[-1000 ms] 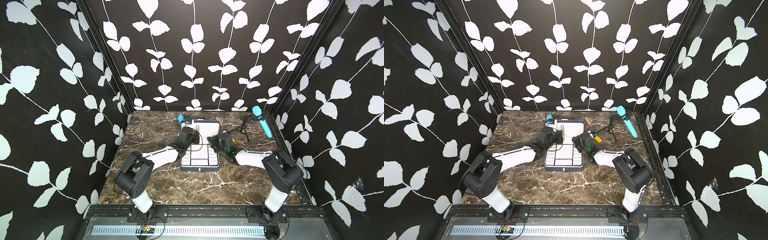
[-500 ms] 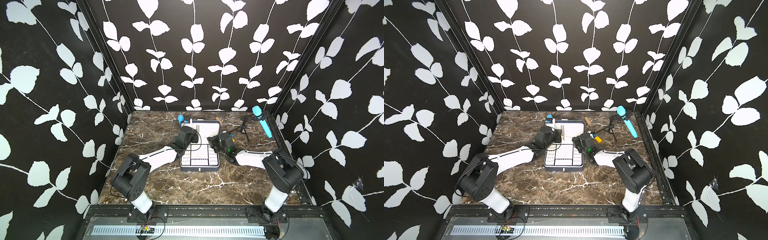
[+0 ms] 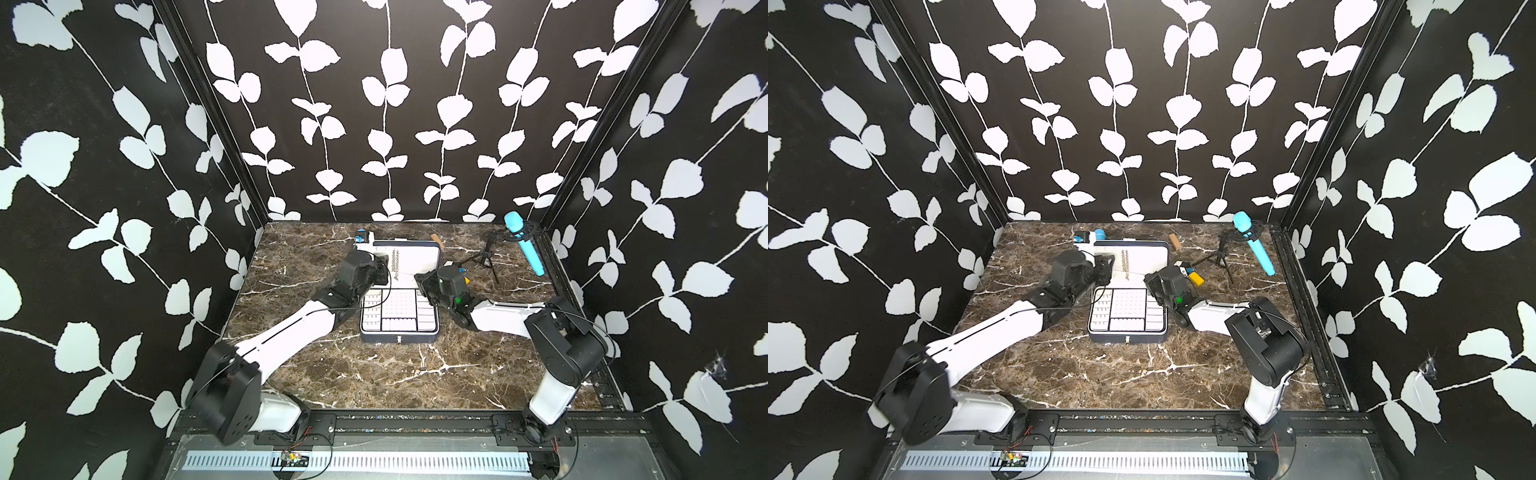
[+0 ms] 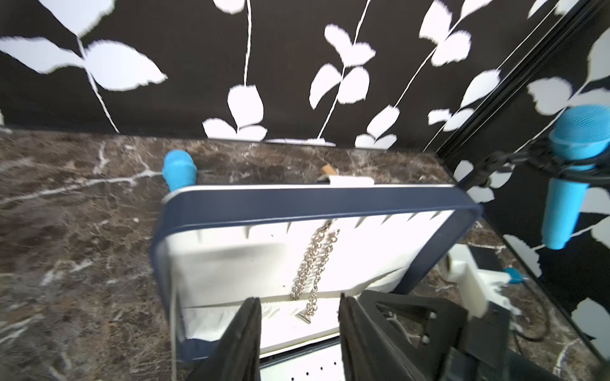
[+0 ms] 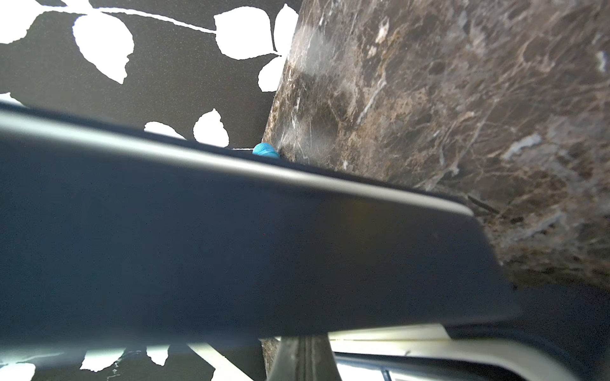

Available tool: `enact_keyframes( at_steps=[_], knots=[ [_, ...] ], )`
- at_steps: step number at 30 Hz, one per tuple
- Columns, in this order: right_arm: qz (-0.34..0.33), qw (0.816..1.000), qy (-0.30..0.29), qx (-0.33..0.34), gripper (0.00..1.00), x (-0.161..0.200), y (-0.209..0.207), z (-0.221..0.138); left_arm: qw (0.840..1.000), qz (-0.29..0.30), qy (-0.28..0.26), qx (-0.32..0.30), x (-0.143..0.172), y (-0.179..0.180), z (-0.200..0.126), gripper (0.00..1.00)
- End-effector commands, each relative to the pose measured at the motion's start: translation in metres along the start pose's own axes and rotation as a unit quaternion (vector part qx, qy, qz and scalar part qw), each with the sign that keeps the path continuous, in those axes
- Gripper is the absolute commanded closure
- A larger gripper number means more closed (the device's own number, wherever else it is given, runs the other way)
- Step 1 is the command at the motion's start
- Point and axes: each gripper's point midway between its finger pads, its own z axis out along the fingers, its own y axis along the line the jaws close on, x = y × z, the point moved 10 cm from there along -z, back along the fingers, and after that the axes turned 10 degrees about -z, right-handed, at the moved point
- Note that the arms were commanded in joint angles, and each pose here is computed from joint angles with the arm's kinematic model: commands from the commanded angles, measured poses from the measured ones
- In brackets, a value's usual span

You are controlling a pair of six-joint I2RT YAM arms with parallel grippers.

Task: Put jewelry chain into jewelry box
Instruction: Reset both arms

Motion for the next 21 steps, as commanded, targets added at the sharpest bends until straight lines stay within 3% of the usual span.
enact_keyframes(
  at_steps=[1, 16, 21],
  knots=[
    [-0.023, 0.998, -0.022, -0.055, 1.00, -0.009, 0.024, -0.007, 1.000, -0.001, 0.004, -0.027, 0.008, 0.013, -0.012, 0.58],
    [-0.083, 0.989, -0.058, -0.107, 1.00, -0.014, 0.041, -0.008, 0.999, -0.003, -0.013, -0.039, 0.012, 0.020, -0.023, 0.58],
    [-0.079, 0.991, -0.051, -0.099, 0.67, -0.014, 0.039, -0.007, 0.999, 0.000, -0.014, -0.043, 0.012, 0.021, -0.025, 0.58]
  ],
)
